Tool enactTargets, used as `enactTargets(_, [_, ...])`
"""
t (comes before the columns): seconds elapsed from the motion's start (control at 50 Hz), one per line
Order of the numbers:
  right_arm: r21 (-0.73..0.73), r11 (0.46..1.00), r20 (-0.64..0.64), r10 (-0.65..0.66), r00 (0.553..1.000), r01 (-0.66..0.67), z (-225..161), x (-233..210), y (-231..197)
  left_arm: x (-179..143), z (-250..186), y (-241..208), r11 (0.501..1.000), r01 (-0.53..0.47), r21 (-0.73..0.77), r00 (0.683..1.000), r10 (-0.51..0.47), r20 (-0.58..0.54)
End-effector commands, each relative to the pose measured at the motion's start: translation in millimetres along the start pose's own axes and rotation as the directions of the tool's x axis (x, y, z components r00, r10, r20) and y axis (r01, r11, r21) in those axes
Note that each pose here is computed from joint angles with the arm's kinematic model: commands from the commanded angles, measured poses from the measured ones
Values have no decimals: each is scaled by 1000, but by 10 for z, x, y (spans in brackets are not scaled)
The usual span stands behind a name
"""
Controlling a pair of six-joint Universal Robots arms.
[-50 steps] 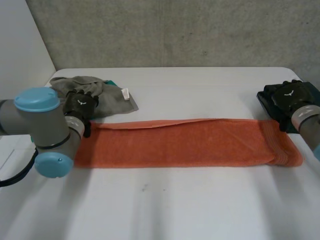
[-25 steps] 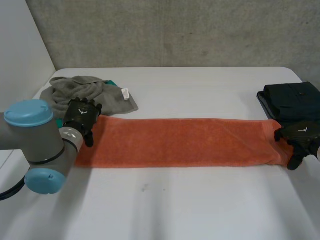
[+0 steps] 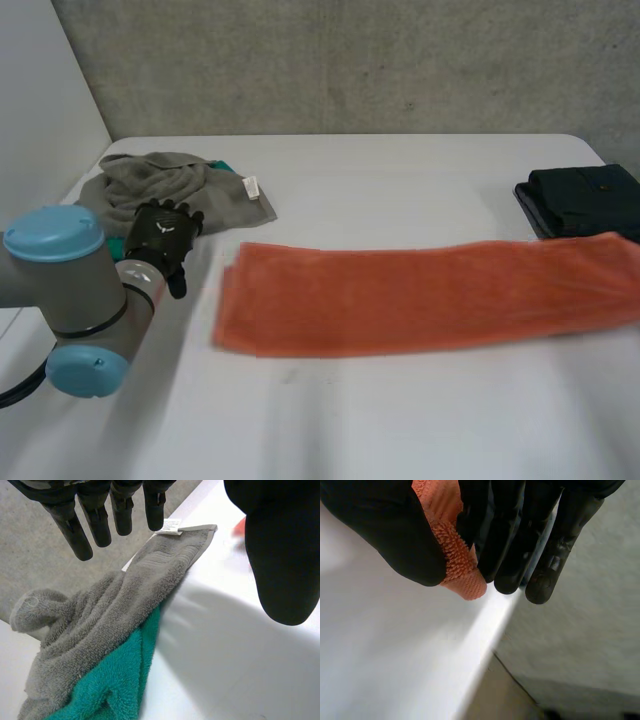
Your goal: Fold the laundry.
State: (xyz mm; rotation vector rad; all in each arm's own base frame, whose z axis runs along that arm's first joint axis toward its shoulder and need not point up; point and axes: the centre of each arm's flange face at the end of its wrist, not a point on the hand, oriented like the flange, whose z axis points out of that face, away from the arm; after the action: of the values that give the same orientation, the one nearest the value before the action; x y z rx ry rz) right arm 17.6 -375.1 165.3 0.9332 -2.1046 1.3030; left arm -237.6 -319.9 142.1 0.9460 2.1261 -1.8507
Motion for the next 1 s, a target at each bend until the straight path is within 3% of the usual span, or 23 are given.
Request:
enactTargets(0.02, [-10,988,-59,-154,986,154,-45,65,-149,-31,-37,-57,1000,0,14,1000,0,8])
enactTargets(0.12, [199,964,-51,-168,984,175,-235,-245,-852,-63,-56,-109,1000,0,27,1000,-1,16])
enactTargets(0.2, [387,905,-39,-178,983,179,-448,-568,-1400,-102,-77,-151,999,3,38,1000,-4,26])
enactTargets(0.28, [628,752,-1,-255,967,199,-855,-1091,-2016,-164,-91,-196,999,4,50,999,-6,42])
enactTargets(0.3, [696,692,26,-293,956,193,-991,-1316,-2156,-175,-96,-203,999,4,52,999,-7,45])
enactTargets(0.36, [785,596,80,-365,928,167,-1181,-1737,-2306,-210,-114,-226,998,5,58,999,-8,53])
enactTargets(0.38, [832,536,111,-412,905,142,-1298,-1994,-2370,-215,-115,-225,998,7,57,998,-10,55])
enactTargets(0.44, [897,436,175,-502,847,74,-1560,-2515,-2422,-215,-130,-234,998,5,59,999,-8,54])
enactTargets(0.52, [920,391,232,-586,776,20,-1749,-3024,-2329,-210,-134,-226,998,6,56,999,-9,52])
enactTargets(0.64, [914,407,291,-638,713,-9,-1853,-3384,-2158,-165,-147,-231,998,3,59,999,-5,40])
enactTargets(0.74, [894,446,317,-577,753,-35,-1899,-3201,-2263,-149,-162,-258,998,3,67,999,-6,36])
enactTargets(0.82, [778,609,425,-336,841,-150,-1700,-2755,-2397,-90,-226,-408,994,12,112,1000,-14,19])
enactTargets(0.84, [702,673,476,-197,857,-236,-1557,-2532,-2388,-68,-246,-458,992,20,127,1000,-22,13])
enactTargets(0.88, [634,705,508,-71,859,-316,-1467,-2321,-2363,12,-313,-568,986,54,160,999,-52,-13])
enactTargets(0.92, [546,724,558,61,828,-422,-1446,-2095,-2288,73,-361,-637,980,81,180,996,-76,-36])
enactTargets(1.0, [431,779,585,141,798,-454,-1443,-1976,-2032,238,-465,-776,967,134,217,989,-116,-97])
